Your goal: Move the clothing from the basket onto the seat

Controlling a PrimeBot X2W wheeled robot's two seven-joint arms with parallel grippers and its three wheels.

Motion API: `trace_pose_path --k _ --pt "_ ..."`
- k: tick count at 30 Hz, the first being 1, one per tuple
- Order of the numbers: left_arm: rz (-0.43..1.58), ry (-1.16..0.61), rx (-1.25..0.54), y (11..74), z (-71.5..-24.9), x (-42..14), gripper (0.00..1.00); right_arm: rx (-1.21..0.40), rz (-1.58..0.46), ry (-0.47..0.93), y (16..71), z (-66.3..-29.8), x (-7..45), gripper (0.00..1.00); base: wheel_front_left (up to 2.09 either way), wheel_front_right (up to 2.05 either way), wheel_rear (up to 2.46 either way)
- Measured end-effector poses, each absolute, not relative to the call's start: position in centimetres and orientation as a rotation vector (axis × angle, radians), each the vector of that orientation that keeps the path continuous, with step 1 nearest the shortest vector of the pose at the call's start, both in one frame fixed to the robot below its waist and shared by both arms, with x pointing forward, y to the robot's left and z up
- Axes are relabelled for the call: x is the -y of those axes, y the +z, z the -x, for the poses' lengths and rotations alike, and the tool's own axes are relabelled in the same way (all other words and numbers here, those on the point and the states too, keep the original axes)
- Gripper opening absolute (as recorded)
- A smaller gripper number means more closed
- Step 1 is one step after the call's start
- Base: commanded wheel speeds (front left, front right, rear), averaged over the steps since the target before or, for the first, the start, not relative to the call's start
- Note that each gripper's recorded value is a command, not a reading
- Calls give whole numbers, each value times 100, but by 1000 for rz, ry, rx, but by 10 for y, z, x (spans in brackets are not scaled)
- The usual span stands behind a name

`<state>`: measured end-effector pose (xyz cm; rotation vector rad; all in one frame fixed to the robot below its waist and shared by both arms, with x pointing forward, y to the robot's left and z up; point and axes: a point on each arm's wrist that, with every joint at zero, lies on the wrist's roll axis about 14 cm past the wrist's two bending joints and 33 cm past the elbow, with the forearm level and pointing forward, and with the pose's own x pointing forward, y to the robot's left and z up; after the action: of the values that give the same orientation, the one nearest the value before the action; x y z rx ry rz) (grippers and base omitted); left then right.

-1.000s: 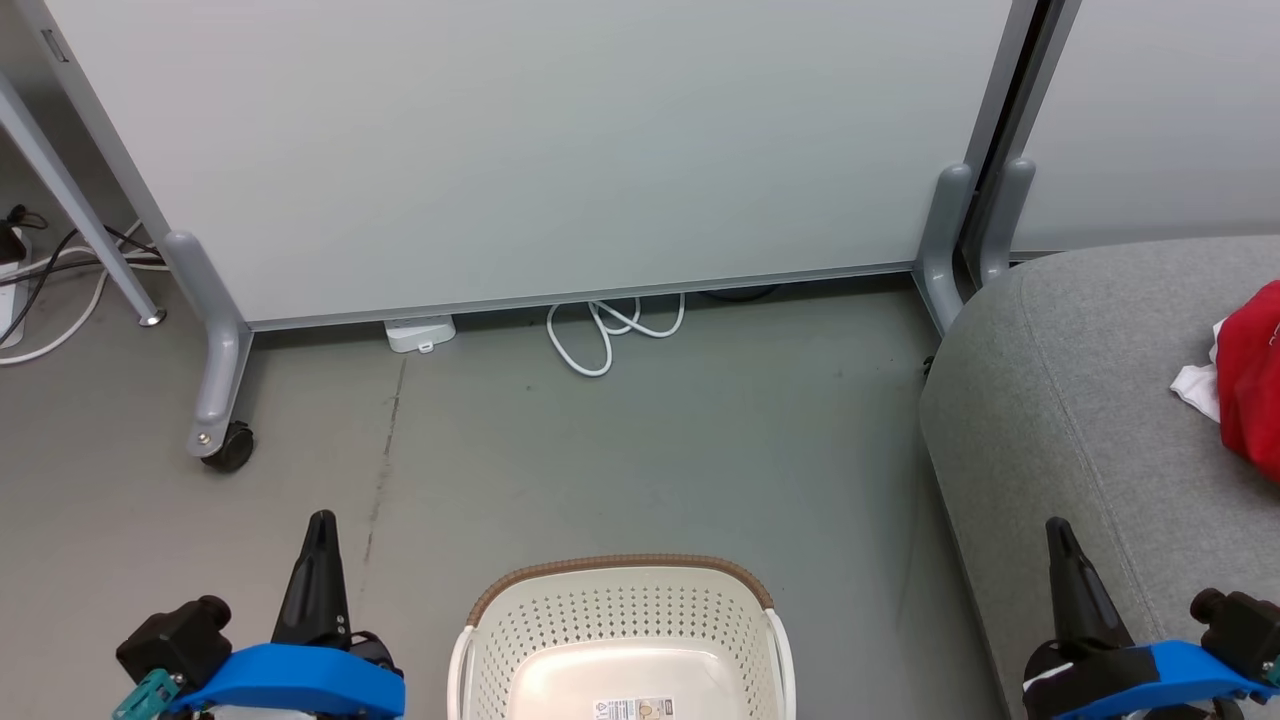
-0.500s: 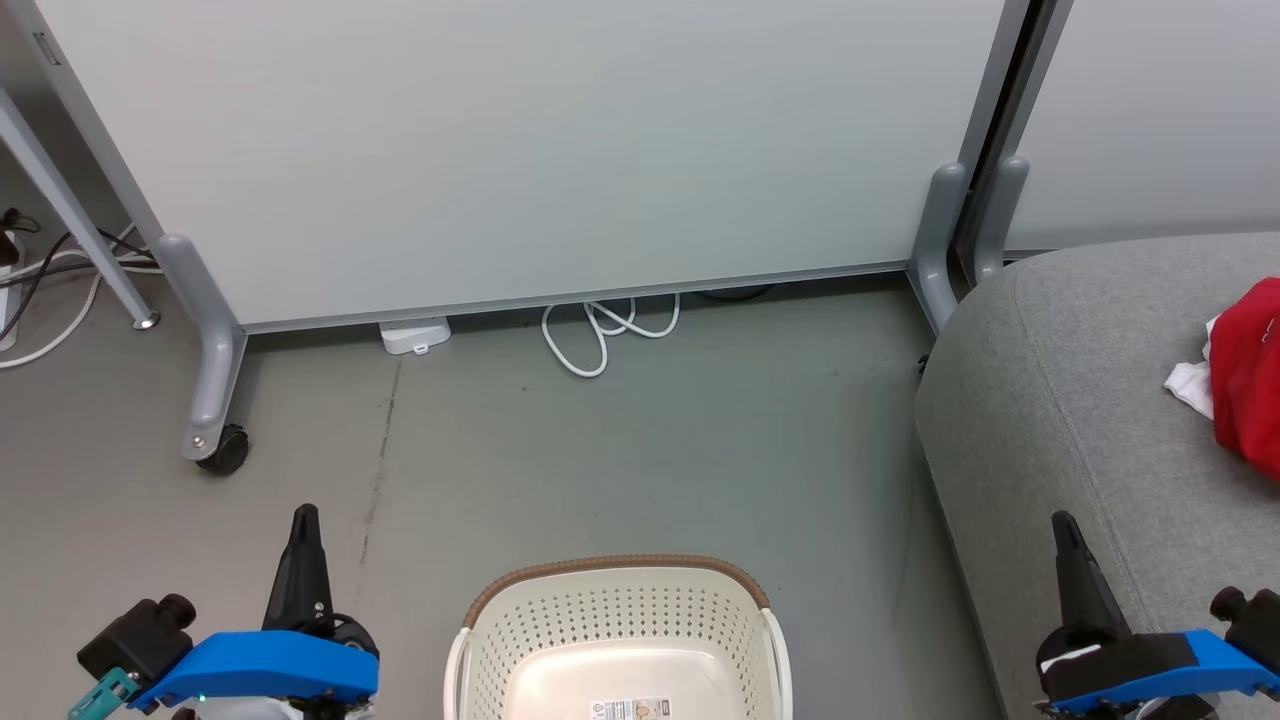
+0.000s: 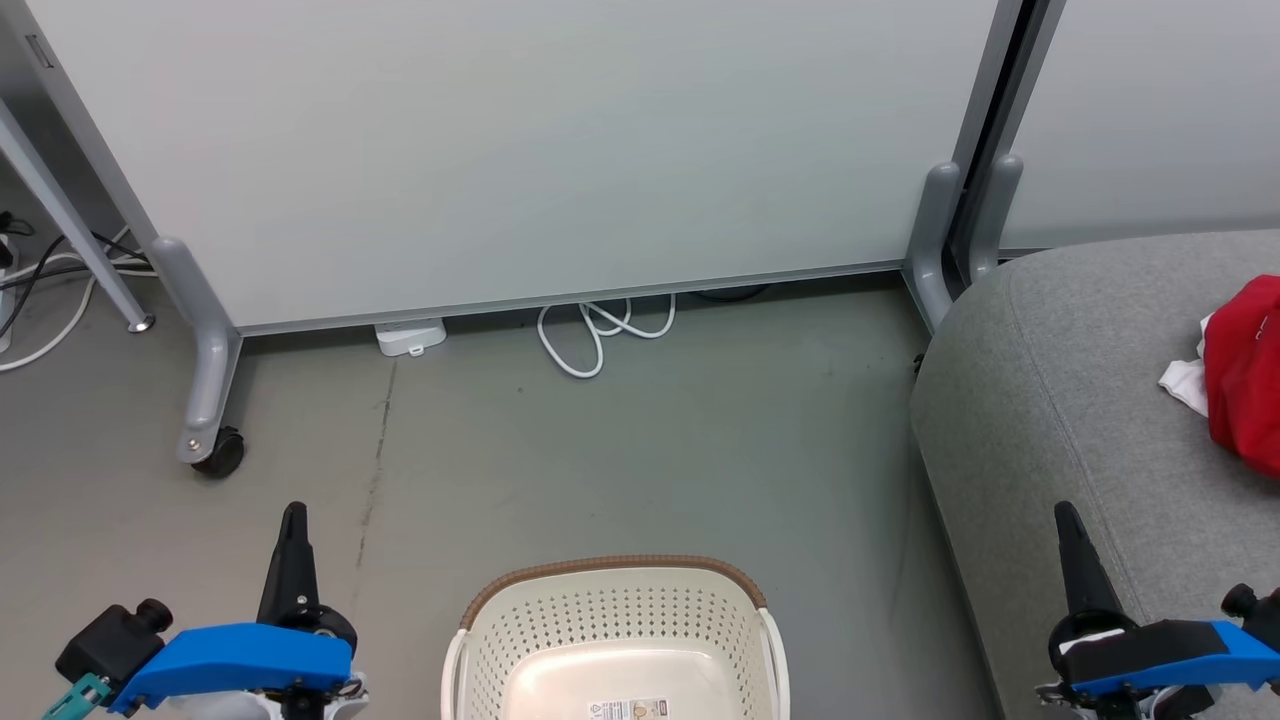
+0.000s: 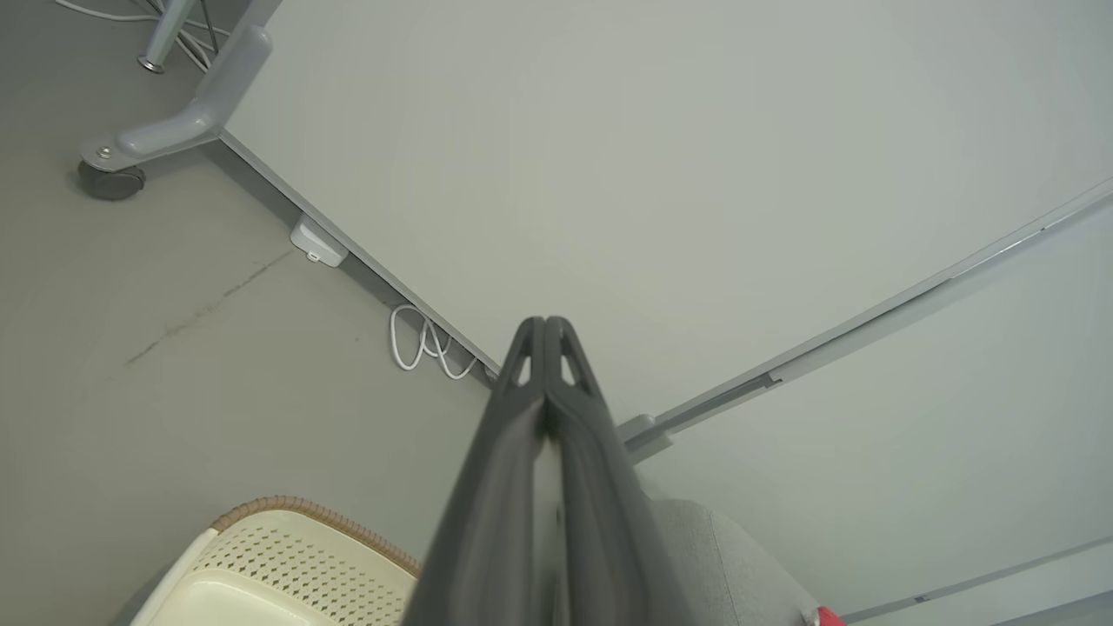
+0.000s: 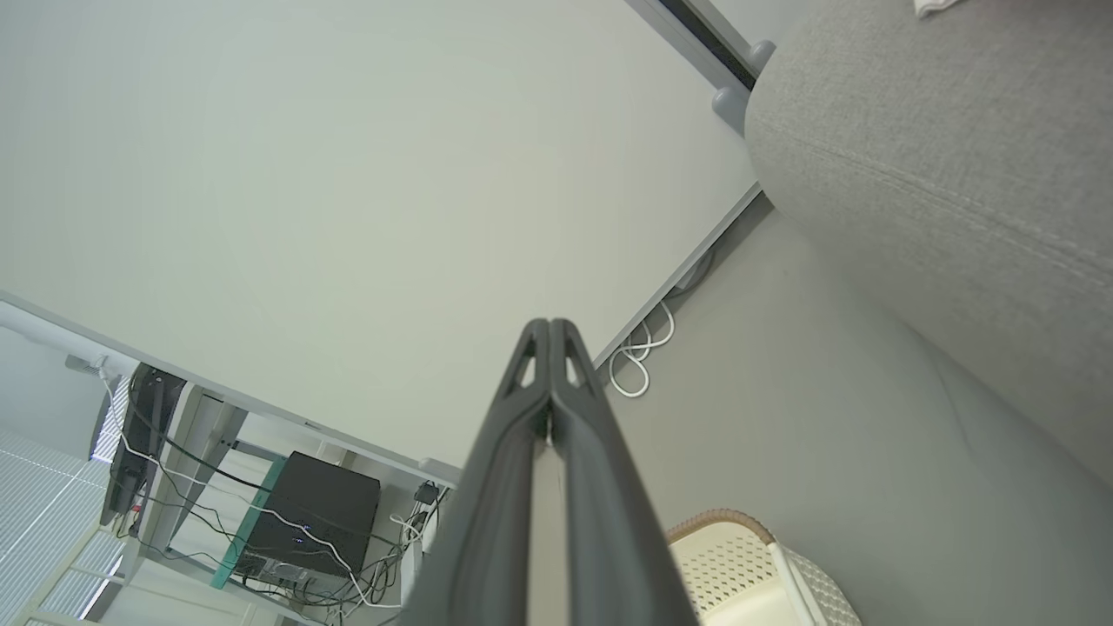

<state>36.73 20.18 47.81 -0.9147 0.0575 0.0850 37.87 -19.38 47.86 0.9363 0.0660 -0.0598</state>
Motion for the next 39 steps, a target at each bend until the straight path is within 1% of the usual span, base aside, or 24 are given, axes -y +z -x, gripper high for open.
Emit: trace_pose_path --k 39 --pt "1311 61 -39 490 -379 -202 0 -43 -1320 -46 491 -385 197 0 0 0 0"
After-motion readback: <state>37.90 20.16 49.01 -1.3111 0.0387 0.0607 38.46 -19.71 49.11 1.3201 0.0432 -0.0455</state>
